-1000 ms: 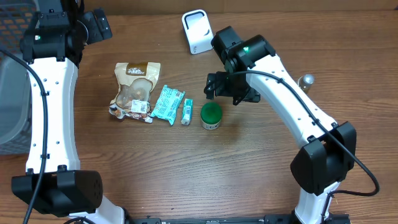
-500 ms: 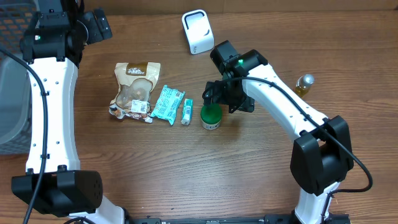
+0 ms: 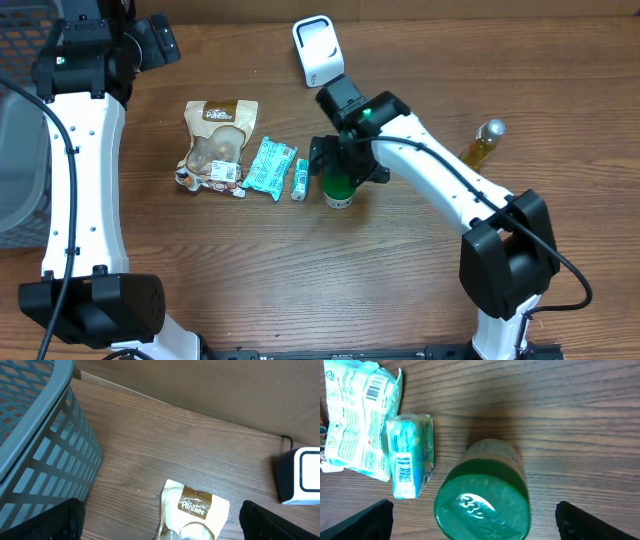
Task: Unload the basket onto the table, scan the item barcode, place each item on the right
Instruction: 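Lower the right gripper around the green jar and close it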
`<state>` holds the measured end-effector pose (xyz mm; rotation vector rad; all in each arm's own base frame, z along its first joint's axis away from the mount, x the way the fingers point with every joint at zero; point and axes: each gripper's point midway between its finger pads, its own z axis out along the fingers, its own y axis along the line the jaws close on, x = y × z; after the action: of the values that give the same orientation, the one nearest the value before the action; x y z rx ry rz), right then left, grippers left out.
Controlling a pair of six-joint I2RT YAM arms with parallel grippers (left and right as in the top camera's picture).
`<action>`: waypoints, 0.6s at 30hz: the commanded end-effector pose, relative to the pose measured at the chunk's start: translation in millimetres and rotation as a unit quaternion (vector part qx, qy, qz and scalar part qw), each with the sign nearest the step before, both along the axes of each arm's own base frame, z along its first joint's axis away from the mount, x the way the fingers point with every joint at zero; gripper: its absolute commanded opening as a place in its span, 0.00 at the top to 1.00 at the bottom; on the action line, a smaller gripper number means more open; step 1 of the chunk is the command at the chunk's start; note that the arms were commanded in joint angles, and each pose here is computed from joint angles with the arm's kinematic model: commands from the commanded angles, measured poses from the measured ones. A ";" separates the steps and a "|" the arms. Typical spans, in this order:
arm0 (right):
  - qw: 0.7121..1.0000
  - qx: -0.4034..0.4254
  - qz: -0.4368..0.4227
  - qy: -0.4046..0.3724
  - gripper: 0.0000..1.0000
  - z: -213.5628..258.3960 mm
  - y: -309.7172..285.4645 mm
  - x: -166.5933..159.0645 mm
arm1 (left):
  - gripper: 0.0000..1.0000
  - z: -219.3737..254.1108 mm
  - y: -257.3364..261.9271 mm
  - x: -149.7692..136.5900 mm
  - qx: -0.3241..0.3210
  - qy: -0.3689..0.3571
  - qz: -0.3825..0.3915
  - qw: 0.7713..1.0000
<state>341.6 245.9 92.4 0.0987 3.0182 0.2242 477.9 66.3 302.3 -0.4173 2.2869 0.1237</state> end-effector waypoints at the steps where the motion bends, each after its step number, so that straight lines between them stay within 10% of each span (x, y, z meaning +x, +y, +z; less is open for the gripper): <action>1: 0.999 -0.019 -0.017 -0.034 0.00 11.8 -2.3 1.6 | 0.00 2.8 4.3 0.4 0.000 -0.005 0.011 1.000; 18: 0.999 -0.014 -0.016 -0.043 0.00 12.9 1.3 5.2 | 0.01 2.8 4.3 0.4 0.000 -0.005 0.011 1.000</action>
<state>345.1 251.4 93.4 0.1077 2.9654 0.1733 477.9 66.3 302.3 -0.4173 2.2869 0.1237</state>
